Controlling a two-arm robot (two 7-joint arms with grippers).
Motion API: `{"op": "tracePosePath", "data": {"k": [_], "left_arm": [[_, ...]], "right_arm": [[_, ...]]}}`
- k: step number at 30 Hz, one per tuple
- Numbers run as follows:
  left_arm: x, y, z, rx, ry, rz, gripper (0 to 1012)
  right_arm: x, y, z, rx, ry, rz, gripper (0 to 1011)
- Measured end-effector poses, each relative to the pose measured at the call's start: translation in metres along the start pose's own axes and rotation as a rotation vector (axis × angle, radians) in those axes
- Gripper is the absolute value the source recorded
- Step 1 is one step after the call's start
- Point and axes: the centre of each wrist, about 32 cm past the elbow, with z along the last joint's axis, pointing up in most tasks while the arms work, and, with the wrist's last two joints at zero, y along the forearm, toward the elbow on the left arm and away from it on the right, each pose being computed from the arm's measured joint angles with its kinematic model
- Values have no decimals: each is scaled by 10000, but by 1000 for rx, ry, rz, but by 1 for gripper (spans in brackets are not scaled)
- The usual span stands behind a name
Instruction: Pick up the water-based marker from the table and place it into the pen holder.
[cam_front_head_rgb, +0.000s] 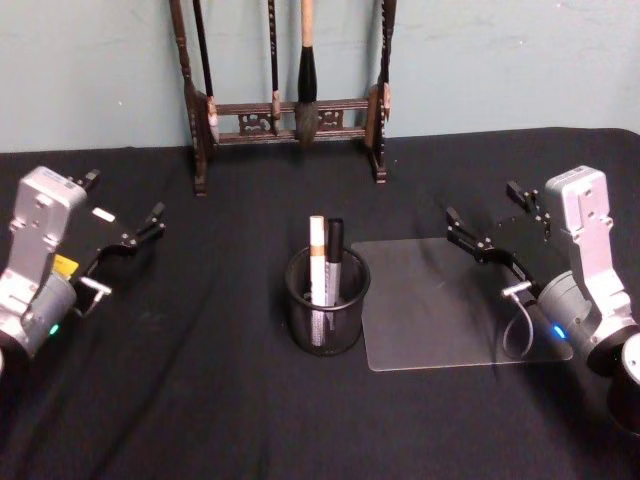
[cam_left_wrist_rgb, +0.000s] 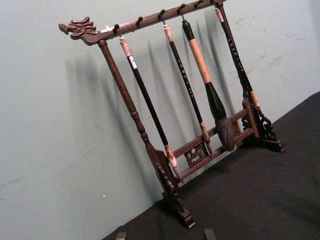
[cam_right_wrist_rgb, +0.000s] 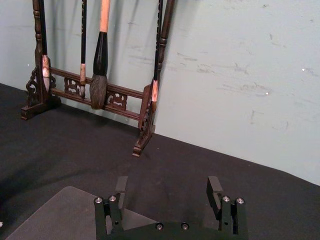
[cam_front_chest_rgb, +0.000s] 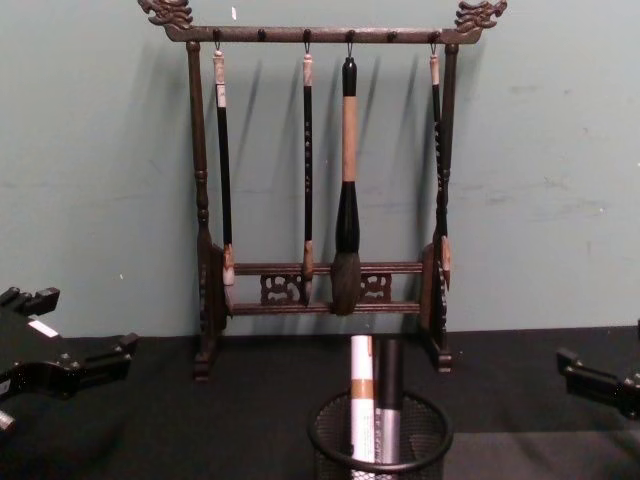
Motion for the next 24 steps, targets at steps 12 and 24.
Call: {"op": "tracePosePath", "data": {"k": [12,24], "left_arm": [[0,0,0,0,0,0,1001],[0,0,0,0,0,0,1001]], "right_arm": [[0,0,3,0,1,1,1002],[0,0,4,1,2,1,1003]]}}
